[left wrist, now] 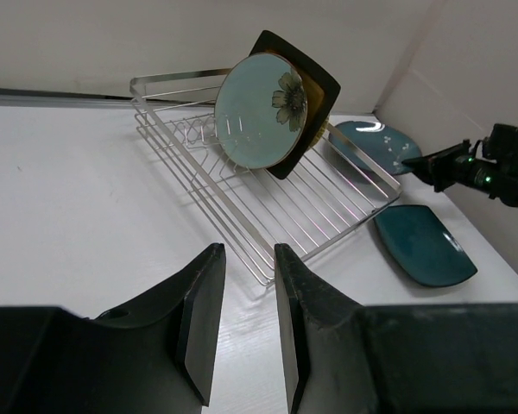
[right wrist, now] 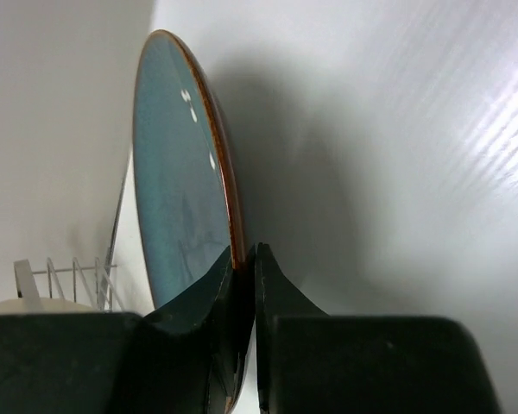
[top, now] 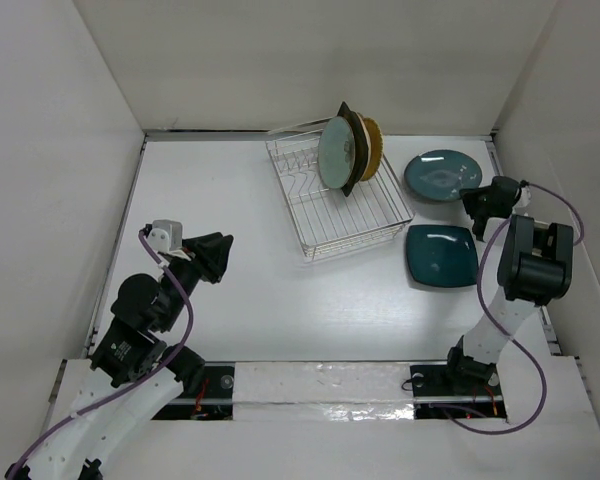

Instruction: Load the plates into the dish rack

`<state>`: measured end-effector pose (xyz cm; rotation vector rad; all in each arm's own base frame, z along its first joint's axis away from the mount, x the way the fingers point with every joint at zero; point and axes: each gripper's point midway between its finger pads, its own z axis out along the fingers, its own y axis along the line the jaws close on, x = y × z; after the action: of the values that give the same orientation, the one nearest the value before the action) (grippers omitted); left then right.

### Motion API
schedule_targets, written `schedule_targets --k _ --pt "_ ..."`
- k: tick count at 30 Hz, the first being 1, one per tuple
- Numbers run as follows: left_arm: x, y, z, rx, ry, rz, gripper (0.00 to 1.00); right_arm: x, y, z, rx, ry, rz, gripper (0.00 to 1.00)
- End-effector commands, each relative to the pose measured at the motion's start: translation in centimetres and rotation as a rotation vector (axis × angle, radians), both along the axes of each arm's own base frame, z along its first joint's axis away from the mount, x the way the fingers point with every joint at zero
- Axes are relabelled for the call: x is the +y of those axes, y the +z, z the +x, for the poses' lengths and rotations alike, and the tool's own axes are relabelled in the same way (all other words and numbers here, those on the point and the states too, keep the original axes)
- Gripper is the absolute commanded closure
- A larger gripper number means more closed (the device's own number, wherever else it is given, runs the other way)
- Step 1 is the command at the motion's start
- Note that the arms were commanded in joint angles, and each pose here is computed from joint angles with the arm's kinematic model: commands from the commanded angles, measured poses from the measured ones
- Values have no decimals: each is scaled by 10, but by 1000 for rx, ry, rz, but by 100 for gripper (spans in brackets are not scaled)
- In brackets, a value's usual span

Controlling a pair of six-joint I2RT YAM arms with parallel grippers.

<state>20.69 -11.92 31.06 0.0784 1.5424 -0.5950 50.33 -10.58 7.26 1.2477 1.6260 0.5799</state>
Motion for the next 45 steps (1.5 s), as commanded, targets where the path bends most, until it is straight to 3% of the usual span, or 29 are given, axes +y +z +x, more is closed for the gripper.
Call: schedule_targets --k 1,6,8,13,19,23,24,26,31,45 --pt "-1 2 5 -18 12 -2 73 -9 202 15 -442 -121 -254 100" --pt "1 3 5 -23 20 -7 73 16 310 -20 -549 -212 -474 100" --pt "1 3 4 -23 18 -7 73 48 339 -26 -579 -178 -581 100" --pt "1 3 3 -24 15 -8 73 110 387 -39 -621 -136 -775 100" --pt "2 6 2 -33 13 -14 73 190 429 -33 -665 -23 -900 100" --pt "2 8 0 -40 9 -20 72 241 430 -14 -636 78 -980 100" --pt "2 8 0 -40 6 -20 72 258 412 -2 -586 107 -1021 100" --pt "2 7 -1 -40 4 -20 72 269 418 5 -565 101 -1074 100" --pt "3 9 -2 -47 7 -24 72 293 379 38 -431 112 -1201 100" --pt "2 9 -2 -48 1 -25 72 341 304 50 -342 242 -1270 100"
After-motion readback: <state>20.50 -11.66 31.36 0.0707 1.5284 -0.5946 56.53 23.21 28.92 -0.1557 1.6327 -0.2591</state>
